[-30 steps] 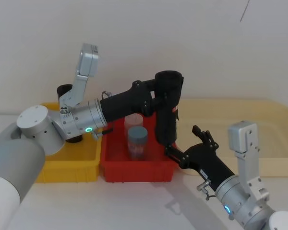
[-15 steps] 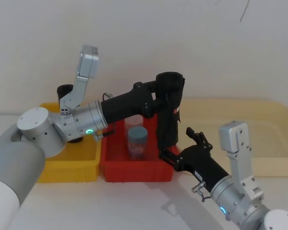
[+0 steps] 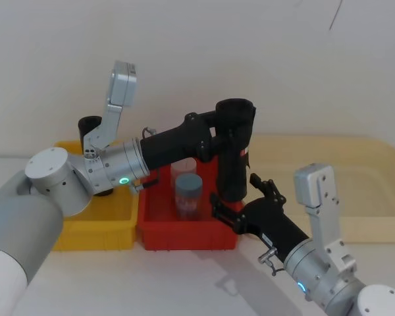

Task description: Pick up the garbage bag with the one hand and transfer it to the other hand.

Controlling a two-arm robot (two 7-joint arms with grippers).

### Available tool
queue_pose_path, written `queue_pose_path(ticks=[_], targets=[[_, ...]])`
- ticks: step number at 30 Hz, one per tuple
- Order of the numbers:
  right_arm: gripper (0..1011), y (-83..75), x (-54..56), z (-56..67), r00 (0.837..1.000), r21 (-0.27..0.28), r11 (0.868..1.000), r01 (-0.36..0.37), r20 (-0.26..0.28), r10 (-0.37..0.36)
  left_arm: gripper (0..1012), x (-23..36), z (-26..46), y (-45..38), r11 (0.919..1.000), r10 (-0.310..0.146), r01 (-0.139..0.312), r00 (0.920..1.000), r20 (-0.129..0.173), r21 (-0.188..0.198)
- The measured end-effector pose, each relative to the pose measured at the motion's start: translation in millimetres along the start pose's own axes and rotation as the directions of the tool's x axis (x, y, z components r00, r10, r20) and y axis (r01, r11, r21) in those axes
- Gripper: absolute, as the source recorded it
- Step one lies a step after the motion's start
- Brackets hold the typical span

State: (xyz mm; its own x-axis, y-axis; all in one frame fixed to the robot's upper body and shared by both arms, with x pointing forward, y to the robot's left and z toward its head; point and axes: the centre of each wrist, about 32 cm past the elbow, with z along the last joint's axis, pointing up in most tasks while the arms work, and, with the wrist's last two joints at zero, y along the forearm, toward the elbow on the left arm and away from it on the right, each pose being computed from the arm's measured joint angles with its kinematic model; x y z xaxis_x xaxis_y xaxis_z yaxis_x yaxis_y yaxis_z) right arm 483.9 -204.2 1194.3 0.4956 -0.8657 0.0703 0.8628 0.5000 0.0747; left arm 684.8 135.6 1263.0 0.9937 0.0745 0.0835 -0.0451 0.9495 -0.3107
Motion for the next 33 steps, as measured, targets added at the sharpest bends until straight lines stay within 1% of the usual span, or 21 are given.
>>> queue_pose_path(ticks=[22, 25, 29, 30, 33], targets=[[1002, 12.5, -4.3, 3.9, 1.0, 0.004, 1.0, 0.01, -0.01, -0.009, 378, -3.4, -1.8, 0.5, 1.0, 0.006, -0.006, 0.9999, -0.016, -0.002], [973, 13.6, -5.0, 4.2, 1.0, 0.005, 1.0, 0.011, -0.01, -0.011, 378, -3.8, -2.1, 0.9, 1.0, 0.008, -0.008, 0.9998, -0.017, -0.002], [886, 15.9, -6.1, 5.1, 1.0, 0.009, 1.0, 0.016, -0.01, -0.016, 378, -4.4, -2.7, 1.4, 1.0, 0.009, -0.009, 0.9998, -0.019, -0.002], [830, 16.2, -6.3, 5.2, 1.0, 0.01, 1.0, 0.018, -0.01, -0.017, 378, -4.5, -2.8, 1.5, 0.9999, 0.01, -0.01, 0.9998, -0.019, -0.002], [778, 17.3, -6.7, 5.8, 1.0, 0.012, 1.0, 0.022, -0.01, -0.022, 378, -4.7, -3.1, 1.8, 0.9999, 0.011, -0.011, 0.9998, -0.02, -0.002]])
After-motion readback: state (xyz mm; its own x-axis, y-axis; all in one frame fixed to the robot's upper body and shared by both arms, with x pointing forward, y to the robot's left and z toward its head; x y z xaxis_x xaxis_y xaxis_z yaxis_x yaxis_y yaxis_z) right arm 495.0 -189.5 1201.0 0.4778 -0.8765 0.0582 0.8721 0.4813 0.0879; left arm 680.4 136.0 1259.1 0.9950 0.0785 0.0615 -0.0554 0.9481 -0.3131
